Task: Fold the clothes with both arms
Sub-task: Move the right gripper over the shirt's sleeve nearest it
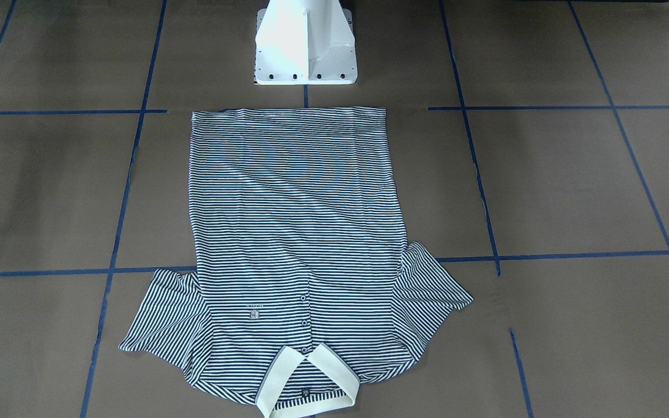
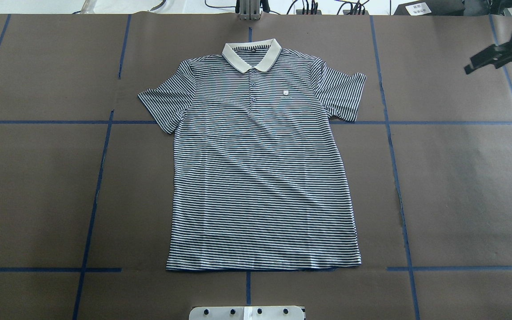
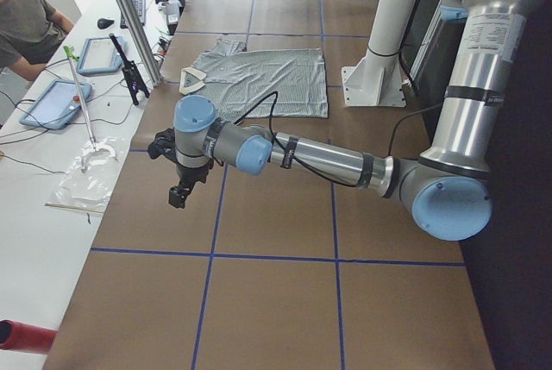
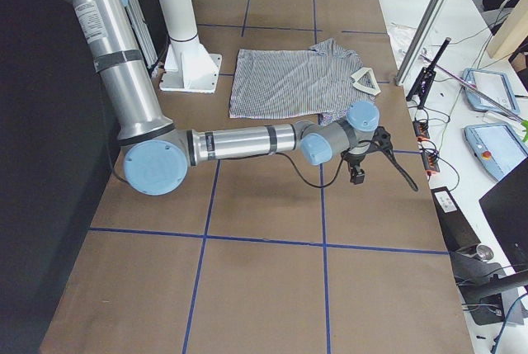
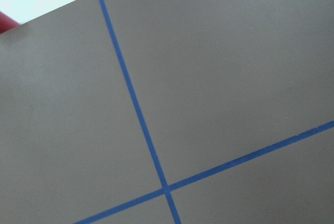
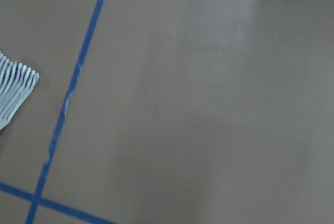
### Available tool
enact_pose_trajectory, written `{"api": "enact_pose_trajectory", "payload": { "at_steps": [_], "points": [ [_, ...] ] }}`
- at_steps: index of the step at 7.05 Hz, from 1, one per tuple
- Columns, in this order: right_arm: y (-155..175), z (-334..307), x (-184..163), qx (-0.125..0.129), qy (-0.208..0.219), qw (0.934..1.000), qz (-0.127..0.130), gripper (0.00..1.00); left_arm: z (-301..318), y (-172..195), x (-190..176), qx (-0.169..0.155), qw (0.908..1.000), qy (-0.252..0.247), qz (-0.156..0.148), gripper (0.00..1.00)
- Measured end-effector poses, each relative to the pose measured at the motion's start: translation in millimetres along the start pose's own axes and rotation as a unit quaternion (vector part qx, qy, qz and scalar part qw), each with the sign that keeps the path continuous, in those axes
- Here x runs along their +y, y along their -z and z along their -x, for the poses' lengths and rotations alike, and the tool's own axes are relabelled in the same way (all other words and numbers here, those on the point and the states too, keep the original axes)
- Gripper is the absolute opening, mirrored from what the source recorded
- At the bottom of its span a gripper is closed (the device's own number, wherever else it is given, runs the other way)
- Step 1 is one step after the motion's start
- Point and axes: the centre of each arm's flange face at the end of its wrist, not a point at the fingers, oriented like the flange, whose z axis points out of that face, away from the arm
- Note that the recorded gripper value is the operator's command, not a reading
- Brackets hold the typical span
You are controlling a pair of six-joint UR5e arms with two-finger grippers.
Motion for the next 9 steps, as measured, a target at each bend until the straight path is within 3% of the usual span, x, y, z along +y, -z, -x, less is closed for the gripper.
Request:
{"api": "enact_pose_trajectory", "payload": {
  "at_steps": [2,4,6,9],
  "points": [
    [-50,117,-49,0.011,-0.051,0.9974,-0.049,1.0,-18,-10,-25,0.011,0.9998,0.013,-0.013,1.0],
    [-97,192,-68,0.014,-0.07,0.9942,-0.08,1.0,-45,-32,-50,0.022,0.9994,0.027,-0.008,1.0],
    [-137,206,-76,0.01,-0.057,0.9937,-0.096,1.0,-53,-38,-60,0.026,0.9988,0.04,-0.007,1.0],
    [-160,207,-71,0.022,-0.038,0.9951,-0.089,1.0,-53,-39,-60,0.028,0.9986,0.044,-0.006,1.0]
  ]
}}
